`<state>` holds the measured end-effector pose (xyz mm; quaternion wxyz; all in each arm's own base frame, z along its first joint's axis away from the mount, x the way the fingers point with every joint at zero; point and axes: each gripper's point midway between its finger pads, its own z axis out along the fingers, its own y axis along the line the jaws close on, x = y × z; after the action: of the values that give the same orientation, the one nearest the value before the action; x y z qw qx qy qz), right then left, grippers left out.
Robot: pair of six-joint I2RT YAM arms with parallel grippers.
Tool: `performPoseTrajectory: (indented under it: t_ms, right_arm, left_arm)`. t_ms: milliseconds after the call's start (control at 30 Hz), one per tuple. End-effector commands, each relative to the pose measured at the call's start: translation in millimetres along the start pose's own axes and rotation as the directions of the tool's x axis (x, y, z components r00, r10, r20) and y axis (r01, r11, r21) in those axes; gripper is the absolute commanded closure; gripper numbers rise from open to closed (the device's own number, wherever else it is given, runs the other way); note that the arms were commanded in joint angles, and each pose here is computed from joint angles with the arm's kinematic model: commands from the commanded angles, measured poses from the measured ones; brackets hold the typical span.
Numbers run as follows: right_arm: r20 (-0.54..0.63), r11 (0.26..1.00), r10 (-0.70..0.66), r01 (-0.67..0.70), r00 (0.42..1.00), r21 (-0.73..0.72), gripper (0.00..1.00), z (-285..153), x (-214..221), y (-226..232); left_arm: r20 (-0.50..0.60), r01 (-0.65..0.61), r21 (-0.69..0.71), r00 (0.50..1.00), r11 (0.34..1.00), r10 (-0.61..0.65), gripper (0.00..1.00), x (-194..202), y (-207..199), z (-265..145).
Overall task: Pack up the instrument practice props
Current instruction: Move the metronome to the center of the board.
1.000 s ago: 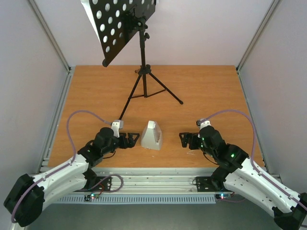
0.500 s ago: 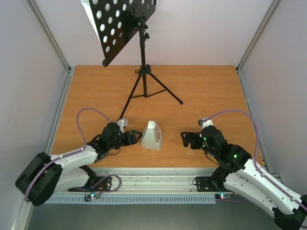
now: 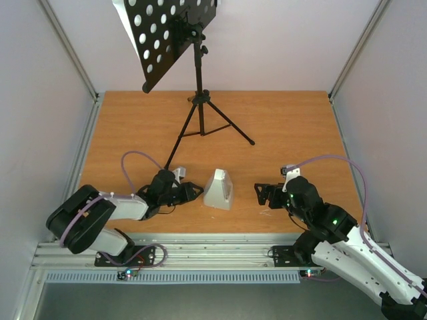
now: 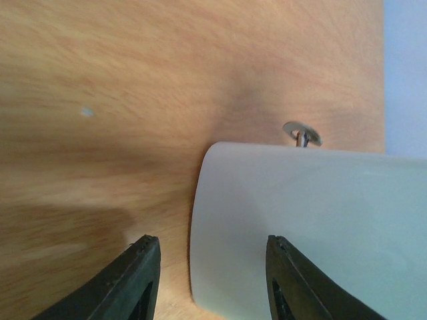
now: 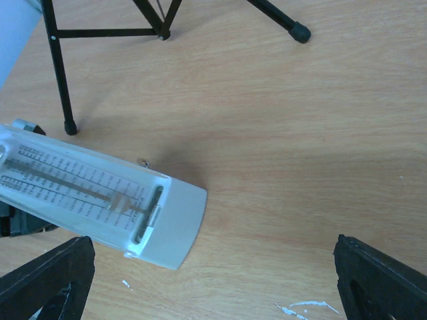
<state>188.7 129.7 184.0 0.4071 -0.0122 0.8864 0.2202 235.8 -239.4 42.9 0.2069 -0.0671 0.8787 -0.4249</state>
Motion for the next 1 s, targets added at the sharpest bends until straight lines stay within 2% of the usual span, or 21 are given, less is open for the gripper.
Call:
performPoseTrajectory:
  t_ms: [0, 267, 533, 733, 867, 967]
  right_arm:
    - [0.014, 0.999, -0.031, 0.032, 0.999, -0.021, 0.01, -7, -5, 5]
    - [0.036, 0.954, -0.16, 0.164, 0.986, -0.252, 0.02, -18, -3, 44]
    - [0.04, 0.991, -0.084, 0.088, 0.996, -0.105, 0.02, -21, -6, 14]
    - [0.018, 0.996, 0.033, -0.032, 0.999, -0.079, 0.03, -46, -10, 8]
    - [-0.055, 0.987, 0.063, -0.07, 0.997, -0.142, 0.03, -54, 1, 17]
    - [-0.107, 0.983, 0.086, -0.102, 0.991, -0.154, 0.03, -46, 15, 19]
  left_arm:
    - [-0.009, -0.062, 0.132, 0.998, 0.989, 0.064, 0.55, 1, -44, 15]
    - [-0.059, -0.114, 0.181, 0.99, 0.977, 0.127, 0.55, 16, -72, 49]
    - [-0.086, -0.164, 0.236, 0.978, 0.958, 0.189, 0.56, 26, -100, 76]
    - [-0.011, -0.262, 0.172, 0.963, 0.95, 0.267, 0.54, 8, -104, 60]
    - [0.067, -0.3, 0.14, 0.954, 0.944, 0.293, 0.5, -14, -103, 34]
    - [0.086, -0.343, 0.12, 0.938, 0.932, 0.335, 0.46, -14, -102, 15]
